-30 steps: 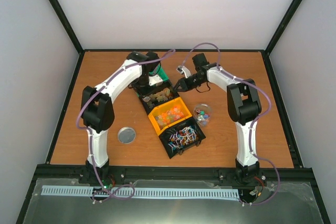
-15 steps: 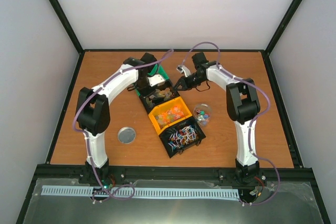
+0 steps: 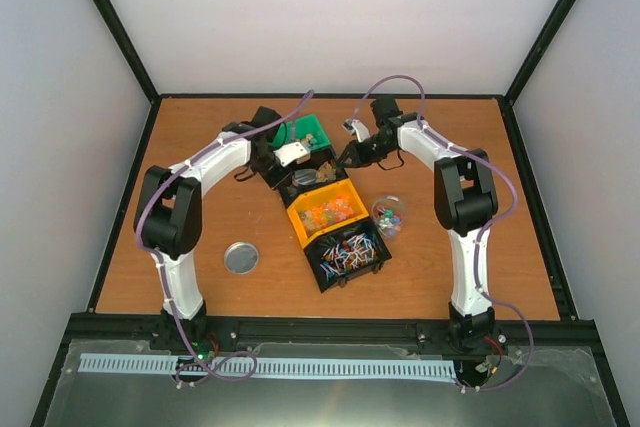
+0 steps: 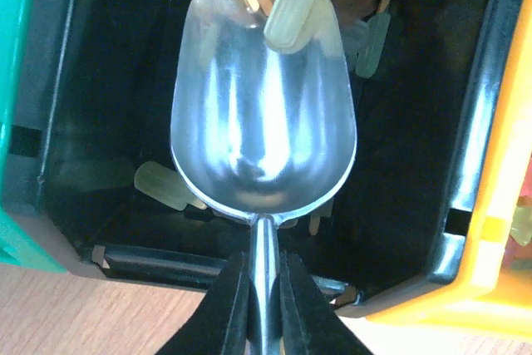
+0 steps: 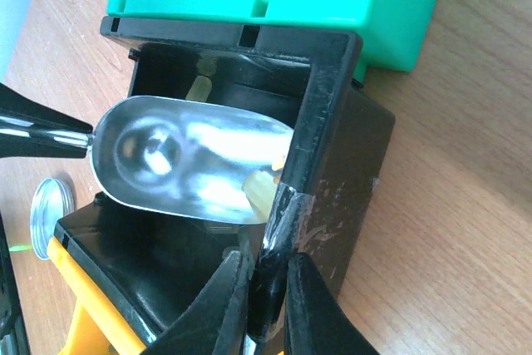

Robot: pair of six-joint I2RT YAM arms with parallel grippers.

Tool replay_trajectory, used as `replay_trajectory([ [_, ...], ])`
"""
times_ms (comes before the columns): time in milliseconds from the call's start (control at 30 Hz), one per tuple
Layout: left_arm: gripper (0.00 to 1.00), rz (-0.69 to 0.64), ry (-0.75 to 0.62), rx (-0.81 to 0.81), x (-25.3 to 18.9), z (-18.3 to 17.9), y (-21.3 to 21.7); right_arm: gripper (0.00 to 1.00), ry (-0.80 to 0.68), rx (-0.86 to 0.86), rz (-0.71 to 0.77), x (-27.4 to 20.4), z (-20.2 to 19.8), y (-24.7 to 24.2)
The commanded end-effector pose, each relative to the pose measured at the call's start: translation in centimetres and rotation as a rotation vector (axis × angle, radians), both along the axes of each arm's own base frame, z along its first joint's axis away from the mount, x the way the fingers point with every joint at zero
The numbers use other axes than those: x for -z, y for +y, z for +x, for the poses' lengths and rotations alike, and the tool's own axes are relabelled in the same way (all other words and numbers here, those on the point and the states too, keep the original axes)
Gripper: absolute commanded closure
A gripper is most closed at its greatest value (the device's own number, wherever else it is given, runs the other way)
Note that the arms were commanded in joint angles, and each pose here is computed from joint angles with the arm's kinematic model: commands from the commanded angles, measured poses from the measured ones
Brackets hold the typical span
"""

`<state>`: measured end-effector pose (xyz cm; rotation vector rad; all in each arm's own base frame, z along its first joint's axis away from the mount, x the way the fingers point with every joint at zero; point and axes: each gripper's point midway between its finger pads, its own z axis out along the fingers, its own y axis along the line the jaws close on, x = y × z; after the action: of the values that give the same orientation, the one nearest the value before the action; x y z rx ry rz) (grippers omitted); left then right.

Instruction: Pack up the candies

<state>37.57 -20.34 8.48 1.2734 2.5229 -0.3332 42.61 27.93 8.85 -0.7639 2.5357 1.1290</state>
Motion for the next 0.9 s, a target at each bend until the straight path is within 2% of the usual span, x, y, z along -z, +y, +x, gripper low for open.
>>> replay_trajectory([
  [0, 0.99, -0.234, -0.115, 0.113, 0.6, 2.4, -4.5, 0.97, 0.049, -0.098, -0.038, 3.5, -2.6, 1.8],
  [133, 0.99, -0.235, -0.164, 0.189, -0.2, 1.3, -3.8, 0.97, 0.05, -0.095, -0.047, 3.6, -2.6, 1.7],
  [267, 0.99, -0.269, -0.11, 0.16, -0.4, 1.6, -3.0, 0.97, 0.049, -0.092, -0.05, 3.7, -2.6, 1.7],
  [367, 0.99, -0.244, -0.112, 0.222, -0.3, 0.7, -3.9, 0.97, 0.05, -0.097, -0.048, 3.8, -2.7, 1.8],
  [433, 0.99, -0.15, -0.158, 0.112, 0.1, 3.2, -2.7, 0.97, 0.048, -0.101, -0.05, 3.8, -2.7, 1.9],
  [600, 0.99, -0.045, -0.043, -0.051, 0.6, 6.3, -0.5, 0.97, 0.044, -0.109, -0.051, 3.7, -3.0, 1.8],
  [667, 0.99, -0.059, -0.025, -0.006, -0.1, 5.1, -1.3, 0.97, 0.043, -0.113, -0.049, 3.7, -3.2, 1.8],
  [767, 0.99, -0.063, -0.044, 0.246, -0.2, -0.8, -3.6, 0.97, 0.04, -0.117, -0.046, 3.7, -3.2, 1.8],
  [867, 0.99, -0.122, -0.109, 0.276, -1.2, -1.5, -3.6, 0.97, 0.035, -0.12, -0.051, 3.7, -3.1, 1.8],
])
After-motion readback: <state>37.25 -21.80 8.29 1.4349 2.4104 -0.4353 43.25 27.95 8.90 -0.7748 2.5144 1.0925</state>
